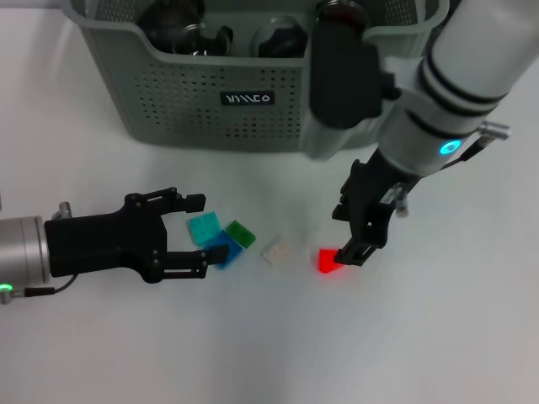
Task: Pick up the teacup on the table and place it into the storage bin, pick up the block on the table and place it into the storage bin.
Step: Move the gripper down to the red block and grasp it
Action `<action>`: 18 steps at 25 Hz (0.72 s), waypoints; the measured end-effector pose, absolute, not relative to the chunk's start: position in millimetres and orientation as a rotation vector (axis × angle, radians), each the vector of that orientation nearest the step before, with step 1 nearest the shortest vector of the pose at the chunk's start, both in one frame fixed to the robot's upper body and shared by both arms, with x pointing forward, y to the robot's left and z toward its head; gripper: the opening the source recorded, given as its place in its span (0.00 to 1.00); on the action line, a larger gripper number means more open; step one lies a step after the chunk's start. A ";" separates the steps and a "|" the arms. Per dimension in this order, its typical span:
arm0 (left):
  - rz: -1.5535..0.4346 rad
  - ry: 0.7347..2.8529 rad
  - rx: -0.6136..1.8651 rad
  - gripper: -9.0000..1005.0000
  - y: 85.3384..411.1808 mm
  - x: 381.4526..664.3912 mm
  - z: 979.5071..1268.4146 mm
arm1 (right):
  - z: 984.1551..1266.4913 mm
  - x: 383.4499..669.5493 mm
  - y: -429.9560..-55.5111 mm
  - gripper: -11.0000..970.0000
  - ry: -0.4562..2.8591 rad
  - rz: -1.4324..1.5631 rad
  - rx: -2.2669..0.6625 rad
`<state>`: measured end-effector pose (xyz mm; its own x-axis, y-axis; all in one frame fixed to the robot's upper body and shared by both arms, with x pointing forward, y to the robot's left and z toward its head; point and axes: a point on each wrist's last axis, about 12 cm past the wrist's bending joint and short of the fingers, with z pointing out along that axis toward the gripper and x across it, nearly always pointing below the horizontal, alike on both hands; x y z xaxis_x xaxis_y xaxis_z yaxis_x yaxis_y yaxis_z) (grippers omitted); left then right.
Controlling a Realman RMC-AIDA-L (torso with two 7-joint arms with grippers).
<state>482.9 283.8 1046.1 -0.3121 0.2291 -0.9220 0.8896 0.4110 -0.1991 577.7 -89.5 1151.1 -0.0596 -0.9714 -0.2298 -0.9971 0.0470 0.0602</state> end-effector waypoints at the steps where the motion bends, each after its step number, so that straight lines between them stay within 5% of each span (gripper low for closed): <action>1: -0.937 1.782 0.970 0.85 283.8 483.0 1046.1 | 1148.2 577.0 -87.0 0.69 2.174 0.286 -2.068; 10: -0.936 1.785 0.966 0.85 283.1 483.0 1045.3 | 1129.7 563.3 -69.1 0.76 2.118 0.255 -2.109; 12: -0.936 1.786 0.966 0.85 283.2 482.8 1045.2 | 1126.5 560.8 -67.2 0.94 2.115 0.254 -2.117; 18: -0.934 1.786 0.966 0.85 283.5 482.6 1044.9 | 1119.9 558.5 -66.2 0.93 2.122 0.228 -2.118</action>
